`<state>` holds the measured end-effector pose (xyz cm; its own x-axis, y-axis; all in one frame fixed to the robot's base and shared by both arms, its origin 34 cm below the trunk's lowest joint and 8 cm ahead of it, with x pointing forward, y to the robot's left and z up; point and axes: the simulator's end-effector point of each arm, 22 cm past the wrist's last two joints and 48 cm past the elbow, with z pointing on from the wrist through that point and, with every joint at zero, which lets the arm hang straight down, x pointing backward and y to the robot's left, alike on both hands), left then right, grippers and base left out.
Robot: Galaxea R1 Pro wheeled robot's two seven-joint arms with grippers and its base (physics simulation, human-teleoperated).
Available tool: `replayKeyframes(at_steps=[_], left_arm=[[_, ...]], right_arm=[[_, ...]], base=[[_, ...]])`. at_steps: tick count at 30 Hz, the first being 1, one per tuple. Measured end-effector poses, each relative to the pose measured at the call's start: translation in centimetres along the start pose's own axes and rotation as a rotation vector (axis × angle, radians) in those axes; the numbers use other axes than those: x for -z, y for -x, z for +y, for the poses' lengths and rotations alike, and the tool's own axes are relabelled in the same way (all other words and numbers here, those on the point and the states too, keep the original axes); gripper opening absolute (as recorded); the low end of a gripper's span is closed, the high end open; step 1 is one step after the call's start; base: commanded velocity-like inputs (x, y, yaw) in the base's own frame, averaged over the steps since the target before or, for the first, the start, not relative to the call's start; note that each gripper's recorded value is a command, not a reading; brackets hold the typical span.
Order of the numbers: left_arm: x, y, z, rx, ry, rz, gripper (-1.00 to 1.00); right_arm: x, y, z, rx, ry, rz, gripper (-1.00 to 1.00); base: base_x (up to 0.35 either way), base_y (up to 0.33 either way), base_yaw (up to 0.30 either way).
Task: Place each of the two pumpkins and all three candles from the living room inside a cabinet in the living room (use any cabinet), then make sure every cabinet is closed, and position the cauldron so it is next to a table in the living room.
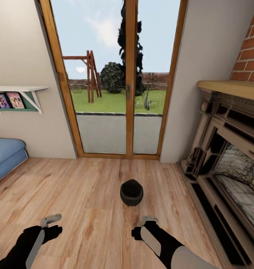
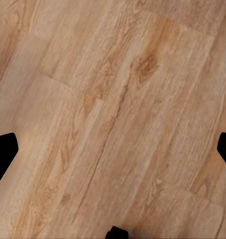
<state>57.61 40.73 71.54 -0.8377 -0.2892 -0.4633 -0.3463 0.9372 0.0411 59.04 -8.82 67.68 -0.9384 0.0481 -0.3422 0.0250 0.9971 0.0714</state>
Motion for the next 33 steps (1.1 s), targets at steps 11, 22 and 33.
replayKeyframes(at_steps=[11, 22, 33], left_arm=[[0.3, 0.5, -0.7, 0.000, -0.014, -0.011, 1.00], [0.5, 1.0, -0.8, 0.000, -0.017, -0.025, 1.00], [0.9, 2.5, -1.4, -0.002, -0.027, -0.063, 1.00]], right_arm=[[0.0, 0.2, -0.2, 0.000, -0.004, -0.002, 1.00], [0.0, 0.0, -0.3, -0.004, -0.004, 0.006, 1.00], [-0.4, -1.4, -3.6, -0.118, -0.067, 0.117, 1.00]], base=[[0.331, 0.000, 0.000], [0.261, 0.000, 0.000], [0.012, 0.000, 0.000]])
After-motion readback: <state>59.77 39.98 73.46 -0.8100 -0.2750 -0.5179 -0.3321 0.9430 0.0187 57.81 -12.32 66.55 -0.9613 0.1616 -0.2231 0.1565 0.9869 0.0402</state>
